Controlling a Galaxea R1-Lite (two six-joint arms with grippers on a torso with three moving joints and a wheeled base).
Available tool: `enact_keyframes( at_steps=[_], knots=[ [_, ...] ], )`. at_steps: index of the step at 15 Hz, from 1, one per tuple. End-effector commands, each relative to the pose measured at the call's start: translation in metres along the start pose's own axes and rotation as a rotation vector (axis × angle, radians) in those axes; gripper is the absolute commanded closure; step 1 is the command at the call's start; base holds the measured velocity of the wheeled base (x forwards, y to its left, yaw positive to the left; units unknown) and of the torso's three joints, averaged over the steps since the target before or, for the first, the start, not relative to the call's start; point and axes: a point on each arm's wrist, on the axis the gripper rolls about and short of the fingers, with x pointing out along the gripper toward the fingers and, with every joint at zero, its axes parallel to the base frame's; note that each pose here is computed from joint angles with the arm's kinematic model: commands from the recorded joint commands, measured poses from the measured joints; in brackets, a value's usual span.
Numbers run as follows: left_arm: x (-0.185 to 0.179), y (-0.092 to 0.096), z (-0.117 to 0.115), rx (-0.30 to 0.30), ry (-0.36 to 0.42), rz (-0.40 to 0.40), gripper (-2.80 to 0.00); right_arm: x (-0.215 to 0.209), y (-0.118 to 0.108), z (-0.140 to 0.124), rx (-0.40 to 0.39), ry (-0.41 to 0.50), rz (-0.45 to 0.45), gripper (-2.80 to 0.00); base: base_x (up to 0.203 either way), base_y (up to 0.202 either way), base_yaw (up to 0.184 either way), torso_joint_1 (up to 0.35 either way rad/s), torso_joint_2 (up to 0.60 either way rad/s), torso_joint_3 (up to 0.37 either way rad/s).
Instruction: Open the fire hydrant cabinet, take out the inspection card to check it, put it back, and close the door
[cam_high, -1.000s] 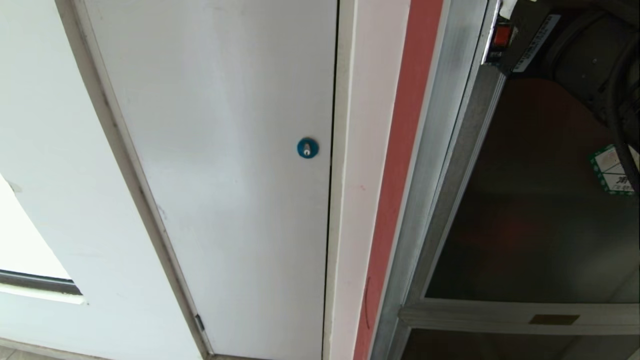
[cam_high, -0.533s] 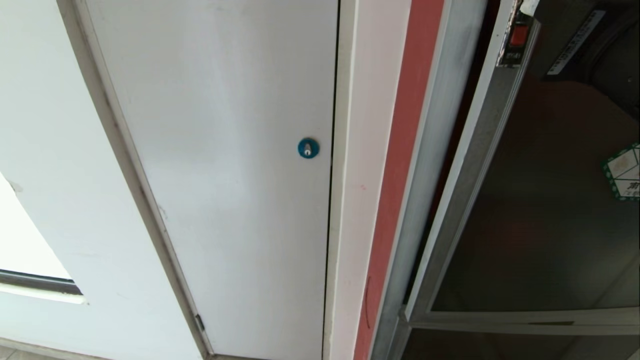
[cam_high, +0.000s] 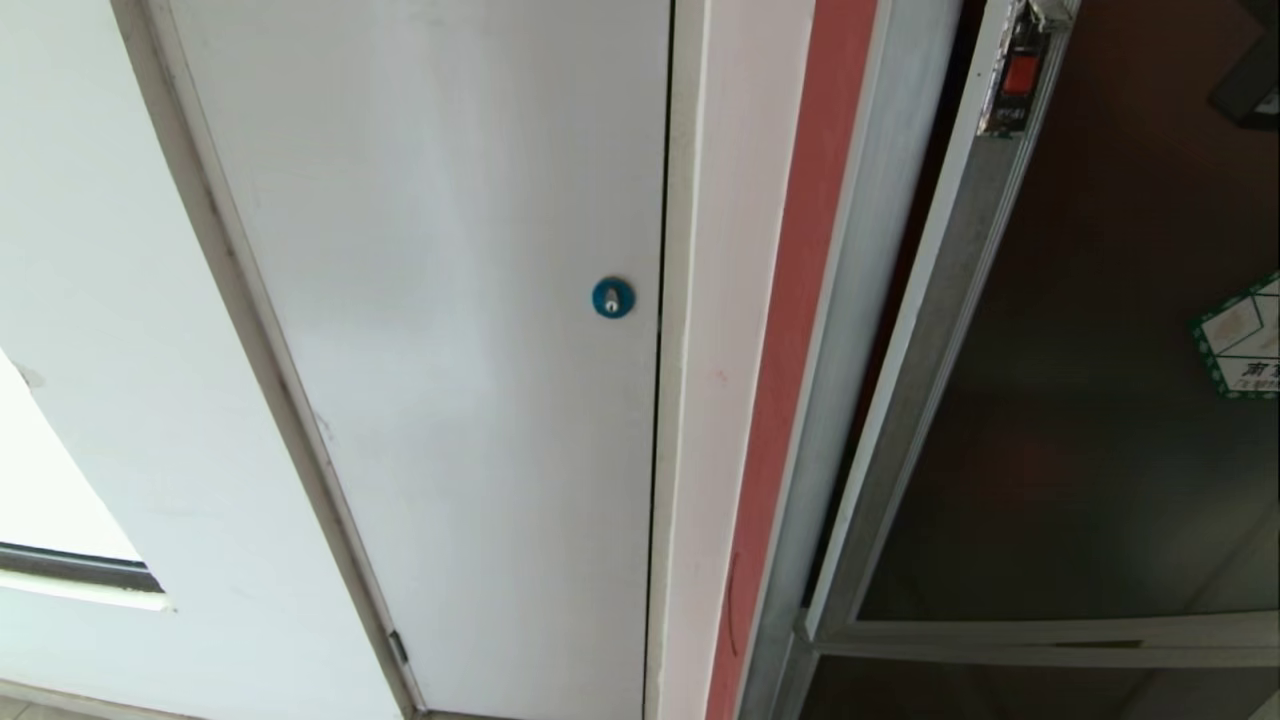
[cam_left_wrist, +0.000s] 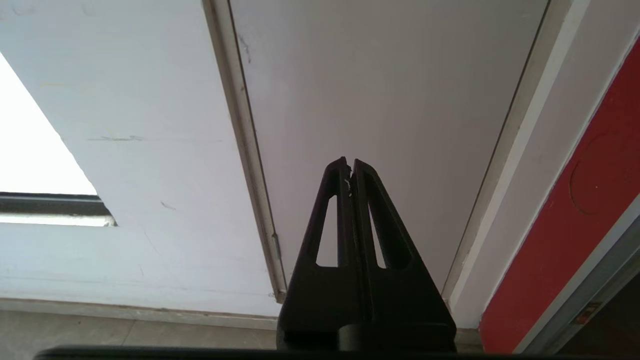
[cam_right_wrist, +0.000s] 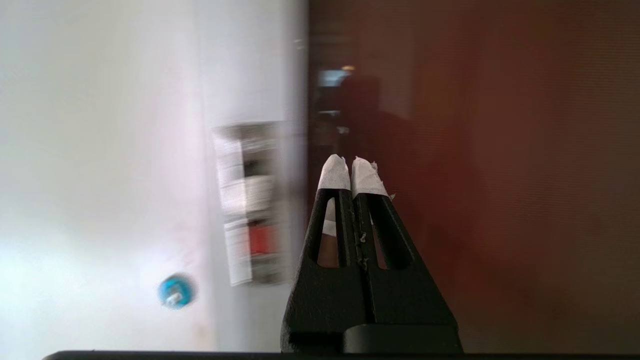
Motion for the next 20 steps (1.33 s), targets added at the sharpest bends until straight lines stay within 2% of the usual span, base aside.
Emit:
enact_keyframes(
  at_steps=[1,20],
  knots=[
    [0.001,0.000,-0.004,0.002,0.013,0.000,0.00,-0.002,-0.002,0.000,0.000,-0.003,-0.004,0.00,0.000,0.000,0.000,0.000,0.00,0.000],
    [0.001,0.000,-0.004,0.000,0.013,0.000,0.00,-0.022,-0.002,-0.018,-0.026,0.056,0.045,0.00,0.000,0.000,0.000,0.000,0.00,0.000]
  ],
)
